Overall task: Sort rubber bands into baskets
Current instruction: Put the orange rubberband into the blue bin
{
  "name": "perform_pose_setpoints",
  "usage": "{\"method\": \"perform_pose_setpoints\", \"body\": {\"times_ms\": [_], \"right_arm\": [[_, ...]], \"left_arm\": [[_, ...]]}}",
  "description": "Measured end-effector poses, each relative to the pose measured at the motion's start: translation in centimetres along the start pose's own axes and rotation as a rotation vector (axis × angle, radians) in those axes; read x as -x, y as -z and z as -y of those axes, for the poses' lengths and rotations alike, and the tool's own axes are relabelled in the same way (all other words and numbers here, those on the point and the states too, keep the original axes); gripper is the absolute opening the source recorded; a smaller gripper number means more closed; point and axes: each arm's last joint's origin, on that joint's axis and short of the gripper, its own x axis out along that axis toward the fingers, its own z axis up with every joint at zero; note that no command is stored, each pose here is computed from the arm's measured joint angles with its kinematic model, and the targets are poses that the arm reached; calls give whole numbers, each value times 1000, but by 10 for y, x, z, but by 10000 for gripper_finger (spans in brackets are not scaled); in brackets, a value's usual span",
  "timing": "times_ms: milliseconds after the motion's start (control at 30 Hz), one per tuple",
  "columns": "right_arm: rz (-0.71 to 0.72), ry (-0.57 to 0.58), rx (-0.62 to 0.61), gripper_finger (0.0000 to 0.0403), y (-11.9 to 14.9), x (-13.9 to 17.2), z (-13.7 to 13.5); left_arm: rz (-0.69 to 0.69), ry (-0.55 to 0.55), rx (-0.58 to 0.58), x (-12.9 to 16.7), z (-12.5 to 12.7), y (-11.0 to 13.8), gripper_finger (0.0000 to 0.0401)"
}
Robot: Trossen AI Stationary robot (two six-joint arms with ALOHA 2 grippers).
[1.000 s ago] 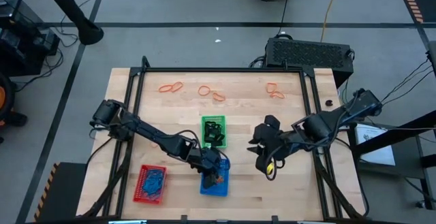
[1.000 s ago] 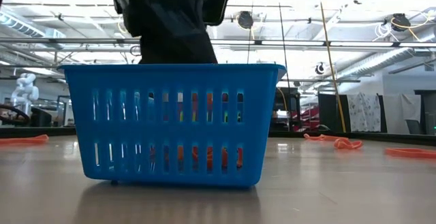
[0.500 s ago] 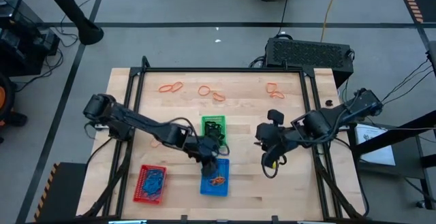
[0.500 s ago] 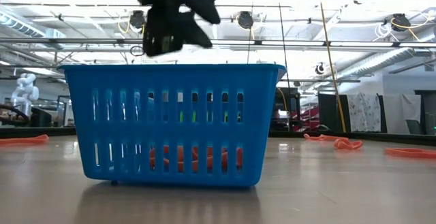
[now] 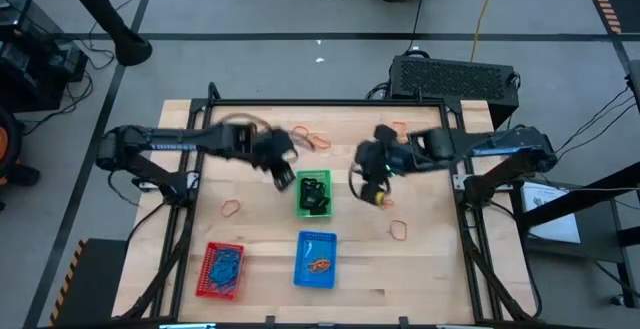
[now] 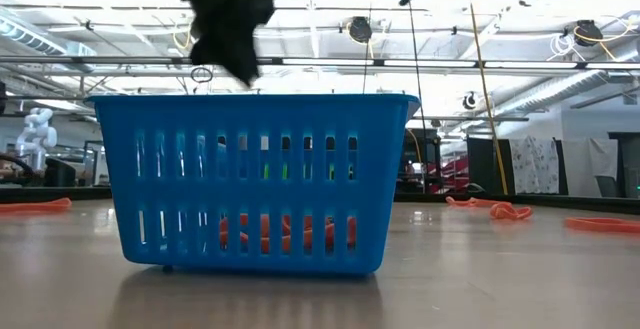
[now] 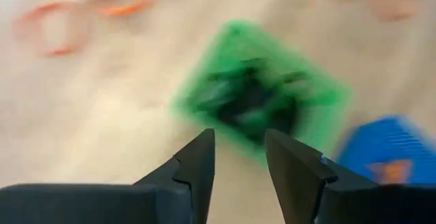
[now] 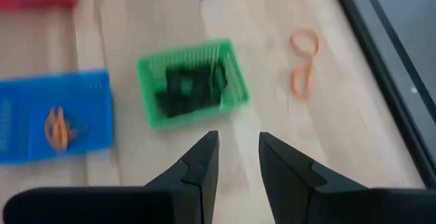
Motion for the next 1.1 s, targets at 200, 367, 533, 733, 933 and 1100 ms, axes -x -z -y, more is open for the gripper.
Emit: {"method": "perform_pose_setpoints", "body": {"times_ms": [200,367,533,733,933,1100], "right_arm": [[59,-9,-86,98,-18,-18,26],[65,11,-182,98,-23,-28,42],[117,28,-301,98,-31,-36,54],[218,36,-378,98,-44,-44,69],[222,33,-398,98,-45,-45,87],[199,-19,-374,98,-44,-46,98]], "left_arm": [[-93,-138,20,-4,-99,-12,137],[-148,-240,144,-12,-181,-3,137],[-116,-247,167,-20,-226,0,137],[-176,-233,161,-52,-246,1,137],[-252,-231,178,-80,-256,7,137],[-276,-244,180,-90,-259,9,137]]}}
